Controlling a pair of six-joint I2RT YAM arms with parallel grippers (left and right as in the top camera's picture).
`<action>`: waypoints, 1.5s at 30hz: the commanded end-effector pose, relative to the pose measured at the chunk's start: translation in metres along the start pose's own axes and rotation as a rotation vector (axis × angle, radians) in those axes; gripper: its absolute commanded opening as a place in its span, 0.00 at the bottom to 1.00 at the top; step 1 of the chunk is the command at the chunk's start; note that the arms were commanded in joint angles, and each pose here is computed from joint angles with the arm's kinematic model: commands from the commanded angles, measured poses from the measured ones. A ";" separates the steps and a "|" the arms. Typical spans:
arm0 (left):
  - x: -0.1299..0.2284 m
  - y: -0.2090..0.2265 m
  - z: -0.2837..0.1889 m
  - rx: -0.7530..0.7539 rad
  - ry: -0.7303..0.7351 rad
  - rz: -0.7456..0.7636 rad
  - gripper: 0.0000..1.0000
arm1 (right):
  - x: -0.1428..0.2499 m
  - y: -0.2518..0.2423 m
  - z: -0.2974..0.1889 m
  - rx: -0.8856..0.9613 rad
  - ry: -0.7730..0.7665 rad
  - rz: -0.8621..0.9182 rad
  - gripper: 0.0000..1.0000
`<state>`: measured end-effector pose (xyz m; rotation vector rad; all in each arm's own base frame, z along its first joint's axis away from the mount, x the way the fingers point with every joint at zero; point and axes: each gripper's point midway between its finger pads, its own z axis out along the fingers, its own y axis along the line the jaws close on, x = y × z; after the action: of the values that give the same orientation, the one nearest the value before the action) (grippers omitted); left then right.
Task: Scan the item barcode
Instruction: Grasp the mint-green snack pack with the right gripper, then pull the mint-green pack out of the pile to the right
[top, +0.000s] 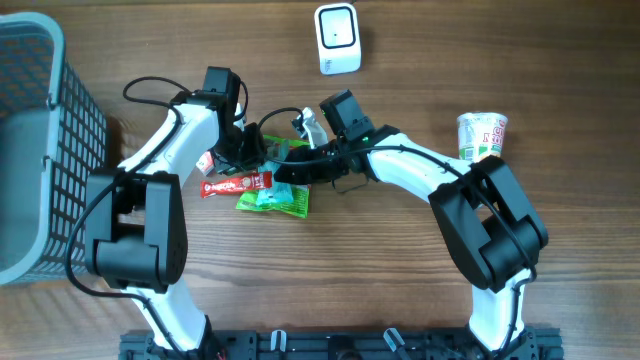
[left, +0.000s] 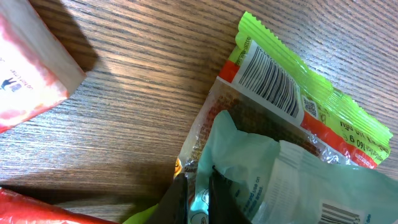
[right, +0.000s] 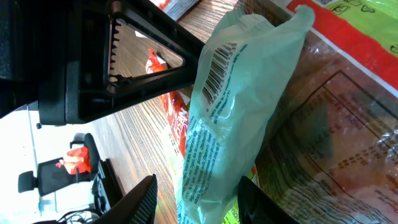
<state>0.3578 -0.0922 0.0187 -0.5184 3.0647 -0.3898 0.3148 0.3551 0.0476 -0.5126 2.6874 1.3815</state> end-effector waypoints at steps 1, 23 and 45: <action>0.005 0.001 0.010 -0.003 0.032 -0.001 0.09 | 0.010 -0.007 0.009 -0.004 0.033 0.028 0.43; -0.042 0.010 -0.071 0.110 -0.190 -0.070 0.05 | 0.015 -0.009 -0.053 -0.215 0.068 -0.046 0.04; 0.001 -0.066 -0.071 0.319 -0.091 0.259 0.04 | 0.016 -0.111 -0.158 0.642 0.191 -0.002 0.64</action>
<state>0.3803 -0.0909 0.0906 -0.3728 2.8656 -0.6610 0.3242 0.1743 0.0263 -0.7478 3.0705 0.4545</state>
